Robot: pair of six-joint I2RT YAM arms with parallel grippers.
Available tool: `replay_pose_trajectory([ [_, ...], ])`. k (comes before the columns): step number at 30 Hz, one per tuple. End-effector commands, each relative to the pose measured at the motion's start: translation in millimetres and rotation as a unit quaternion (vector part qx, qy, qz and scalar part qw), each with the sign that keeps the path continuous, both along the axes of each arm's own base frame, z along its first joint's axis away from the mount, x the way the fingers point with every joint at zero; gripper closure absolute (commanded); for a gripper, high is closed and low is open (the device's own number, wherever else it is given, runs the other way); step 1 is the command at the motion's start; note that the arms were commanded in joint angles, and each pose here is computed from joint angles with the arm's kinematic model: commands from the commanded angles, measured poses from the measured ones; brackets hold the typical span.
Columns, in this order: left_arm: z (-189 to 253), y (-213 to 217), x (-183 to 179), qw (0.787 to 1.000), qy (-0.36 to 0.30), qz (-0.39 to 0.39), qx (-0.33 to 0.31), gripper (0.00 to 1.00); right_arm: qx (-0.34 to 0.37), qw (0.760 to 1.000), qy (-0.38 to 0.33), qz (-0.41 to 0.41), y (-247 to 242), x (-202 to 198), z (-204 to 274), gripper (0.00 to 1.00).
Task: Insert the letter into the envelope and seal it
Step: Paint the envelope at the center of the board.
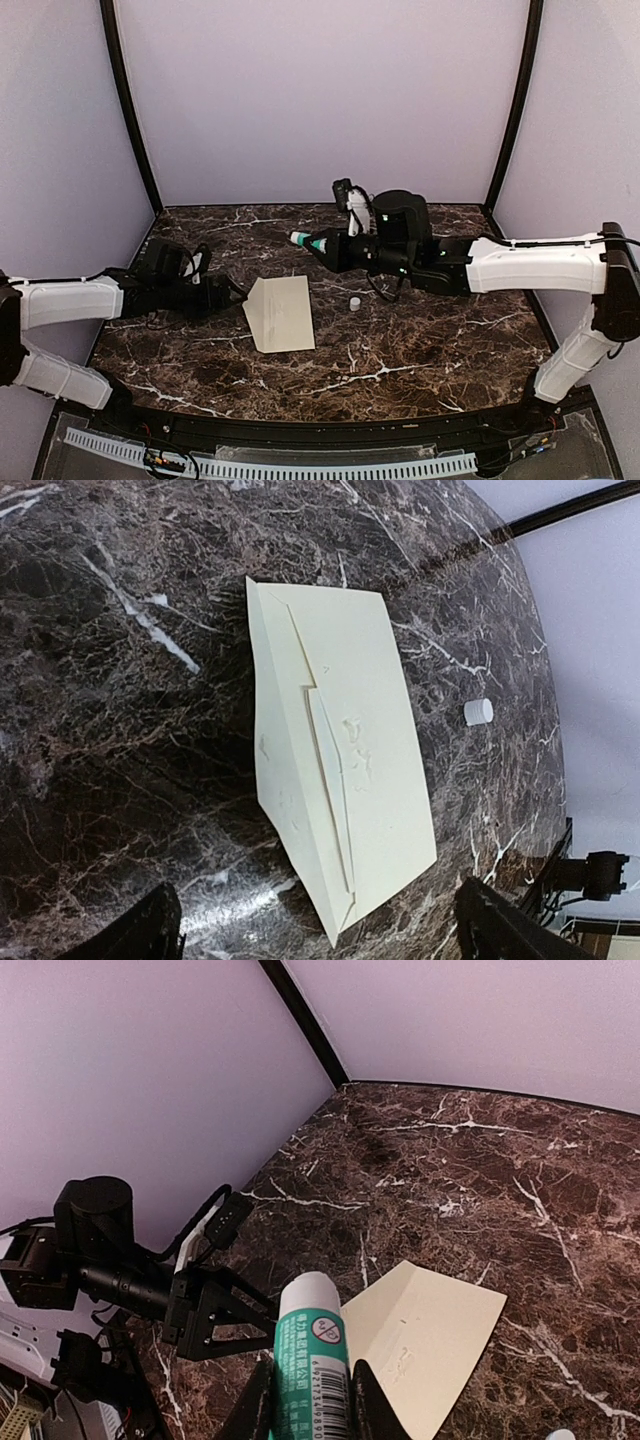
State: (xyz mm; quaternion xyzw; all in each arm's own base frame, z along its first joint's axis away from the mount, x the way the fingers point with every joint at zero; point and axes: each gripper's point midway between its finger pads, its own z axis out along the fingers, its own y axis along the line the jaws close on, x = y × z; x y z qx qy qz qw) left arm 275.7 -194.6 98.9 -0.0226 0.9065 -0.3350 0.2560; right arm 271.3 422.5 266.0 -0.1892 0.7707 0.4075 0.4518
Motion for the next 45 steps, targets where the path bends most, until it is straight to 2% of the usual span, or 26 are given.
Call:
replay_pose_trajectory([
  [1, -15.9, -12.2, -1.1, 0.999, 0.023, -0.018, -0.029, 0.09, -0.009, 1.0, 0.014, 0.007, 4.7, 3.7, -14.6, 0.89],
  [4, -23.9, -16.4, 4.3, 0.999, 0.03, -0.018, -0.035, 0.23, -0.014, 1.0, 0.019, 0.011, 8.2, 5.0, -21.7, 0.89],
  [13, -46.4, -29.4, 13.1, 0.996, 0.062, -0.028, -0.051, 0.49, -0.028, 0.999, 0.033, 0.013, 11.0, 9.1, -39.2, 0.89],
  [21, -53.5, -36.0, 23.2, 0.996, 0.065, -0.034, -0.053, 0.6, -0.032, 0.998, 0.048, 0.026, 15.6, 6.9, -50.9, 0.89],
  [23, -53.7, -38.6, 25.4, 0.996, 0.063, -0.037, -0.056, 0.66, -0.033, 0.998, 0.049, 0.025, 15.4, 7.3, -53.2, 0.89],
  [27, -51.3, -43.3, 31.6, 0.995, 0.063, -0.045, -0.057, 0.79, -0.038, 0.997, 0.054, 0.03, 15.9, 5.6, -58.0, 0.9],
  [32, -52.5, -42.1, 32.7, 0.995, 0.074, -0.062, -0.025, 0.99, -0.062, 0.995, 0.066, 0.041, 11.2, -1.8, -71.6, 0.9],
  [39, -49.2, -48.4, 27.2, 0.986, 0.086, -0.145, 0.017, 1.0, -0.084, 0.989, 0.087, 0.08, 6.4, -21.0, -92.7, 0.9],
  [42, -53.5, -51.1, 13.6, 0.976, 0.109, -0.187, 0.021, 1.0, -0.094, 0.986, 0.102, 0.091, 4.2, -27.5, -104.7, 0.9],
  [45, -54.6, -55.4, 1.8, 0.964, 0.102, -0.244, 0.032, 1.0, -0.102, 0.984, 0.115, 0.095, 2.0, -31.5, -115.4, 0.9],
])
